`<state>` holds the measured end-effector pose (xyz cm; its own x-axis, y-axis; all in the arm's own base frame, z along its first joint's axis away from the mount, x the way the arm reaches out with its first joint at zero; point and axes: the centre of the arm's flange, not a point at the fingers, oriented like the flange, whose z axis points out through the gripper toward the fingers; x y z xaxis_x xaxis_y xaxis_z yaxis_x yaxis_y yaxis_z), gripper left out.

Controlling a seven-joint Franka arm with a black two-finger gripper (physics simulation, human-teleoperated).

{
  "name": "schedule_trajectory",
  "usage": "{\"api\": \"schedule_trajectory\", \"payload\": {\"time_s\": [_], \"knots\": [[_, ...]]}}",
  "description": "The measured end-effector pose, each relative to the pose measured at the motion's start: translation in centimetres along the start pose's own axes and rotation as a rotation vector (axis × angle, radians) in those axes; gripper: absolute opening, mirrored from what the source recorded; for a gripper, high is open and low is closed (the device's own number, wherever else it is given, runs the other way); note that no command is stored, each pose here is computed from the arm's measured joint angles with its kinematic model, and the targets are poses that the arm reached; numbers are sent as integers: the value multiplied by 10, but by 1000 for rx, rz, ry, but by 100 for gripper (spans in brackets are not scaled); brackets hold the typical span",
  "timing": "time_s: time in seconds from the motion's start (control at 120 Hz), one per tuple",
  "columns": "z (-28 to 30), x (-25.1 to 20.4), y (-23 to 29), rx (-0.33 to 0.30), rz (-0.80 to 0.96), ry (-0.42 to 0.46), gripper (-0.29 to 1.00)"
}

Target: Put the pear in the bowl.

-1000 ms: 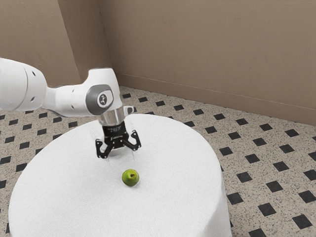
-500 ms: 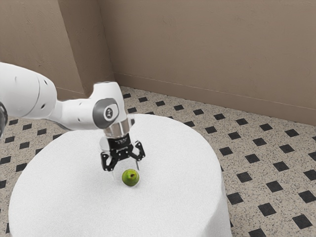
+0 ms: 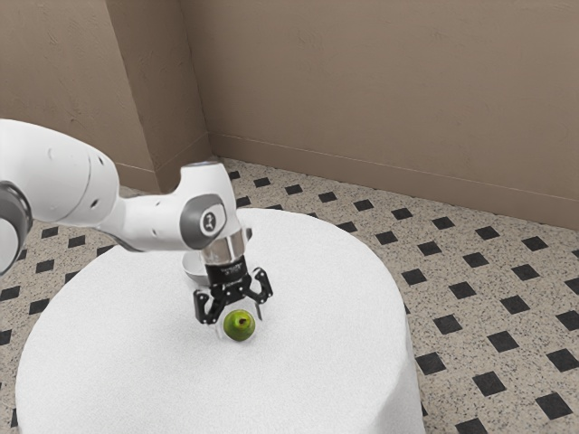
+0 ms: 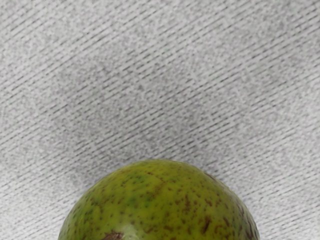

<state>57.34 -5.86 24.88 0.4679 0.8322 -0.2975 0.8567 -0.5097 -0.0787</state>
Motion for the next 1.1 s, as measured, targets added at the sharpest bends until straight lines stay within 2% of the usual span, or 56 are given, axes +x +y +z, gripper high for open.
{"api": "schedule_trajectory", "payload": {"time_s": [0.267,0.542,0.775,1.017,1.1], "knots": [[4,2,2,-9,-22,8,70],[1,3,2,-12,-25,17,43],[-1,1,3,-14,-28,22,37],[-44,4,9,-78,-26,62,34],[-70,21,5,-108,-45,97,33]]}}
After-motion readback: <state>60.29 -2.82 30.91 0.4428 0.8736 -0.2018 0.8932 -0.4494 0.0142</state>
